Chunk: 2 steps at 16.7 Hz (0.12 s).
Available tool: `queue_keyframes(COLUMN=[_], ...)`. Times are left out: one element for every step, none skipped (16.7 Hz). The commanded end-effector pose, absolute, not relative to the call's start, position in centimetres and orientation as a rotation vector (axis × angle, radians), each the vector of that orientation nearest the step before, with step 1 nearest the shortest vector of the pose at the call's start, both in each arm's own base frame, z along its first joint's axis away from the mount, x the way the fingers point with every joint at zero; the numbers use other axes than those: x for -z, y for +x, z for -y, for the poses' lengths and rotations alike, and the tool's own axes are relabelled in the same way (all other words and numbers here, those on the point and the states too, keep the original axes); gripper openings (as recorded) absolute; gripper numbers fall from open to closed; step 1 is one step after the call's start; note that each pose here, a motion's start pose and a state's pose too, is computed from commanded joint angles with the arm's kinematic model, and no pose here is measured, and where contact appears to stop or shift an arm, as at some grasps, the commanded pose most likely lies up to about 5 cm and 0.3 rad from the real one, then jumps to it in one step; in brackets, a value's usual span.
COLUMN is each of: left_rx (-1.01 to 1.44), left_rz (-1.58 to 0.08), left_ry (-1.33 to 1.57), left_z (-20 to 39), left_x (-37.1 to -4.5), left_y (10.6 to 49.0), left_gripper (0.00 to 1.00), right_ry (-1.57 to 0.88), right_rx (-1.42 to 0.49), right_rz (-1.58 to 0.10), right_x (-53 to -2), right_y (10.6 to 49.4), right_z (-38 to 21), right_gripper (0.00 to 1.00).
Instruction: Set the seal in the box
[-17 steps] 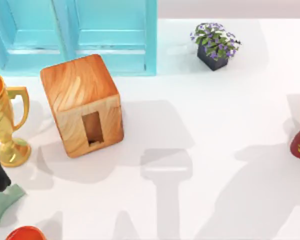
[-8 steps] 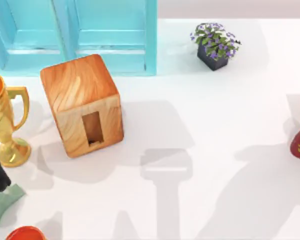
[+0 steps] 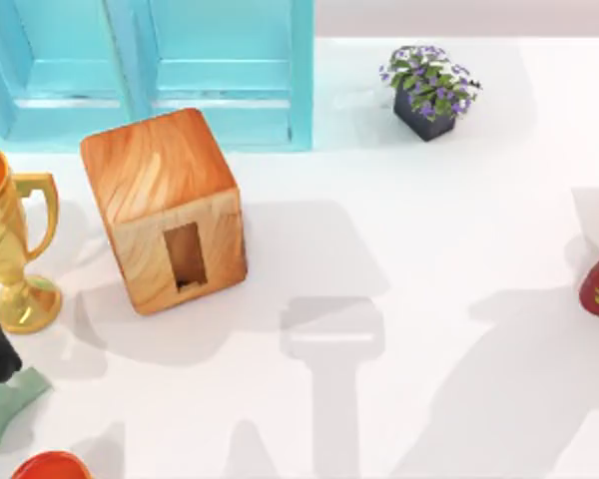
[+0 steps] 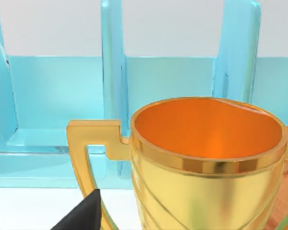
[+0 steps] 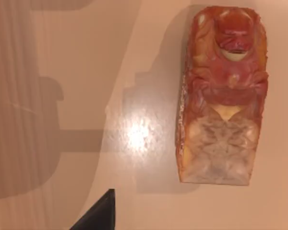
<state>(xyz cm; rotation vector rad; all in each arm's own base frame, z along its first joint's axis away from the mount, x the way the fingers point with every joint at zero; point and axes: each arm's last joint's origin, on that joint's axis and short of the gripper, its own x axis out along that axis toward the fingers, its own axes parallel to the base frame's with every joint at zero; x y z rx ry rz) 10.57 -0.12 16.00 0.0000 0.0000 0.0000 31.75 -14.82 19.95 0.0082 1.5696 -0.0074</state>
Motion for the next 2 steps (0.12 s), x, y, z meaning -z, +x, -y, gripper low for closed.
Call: queue_keyframes(left_rx=[0.000, 0.000], left_rz=[0.000, 0.000], left_ry=[0.000, 0.000], left_z=[0.12, 0.12], left_x=[-16.00, -16.00], left_y=[10.57, 10.57], left_gripper=[1.00, 1.00], right_ry=[0.008, 0.008], right_rx=[0.007, 0.007], right_rz=[-1.570, -1.570], right_x=[-19.95, -19.95], right_y=[31.75, 31.75], right_z=[14.82, 14.82], right_gripper=[1.00, 1.00])
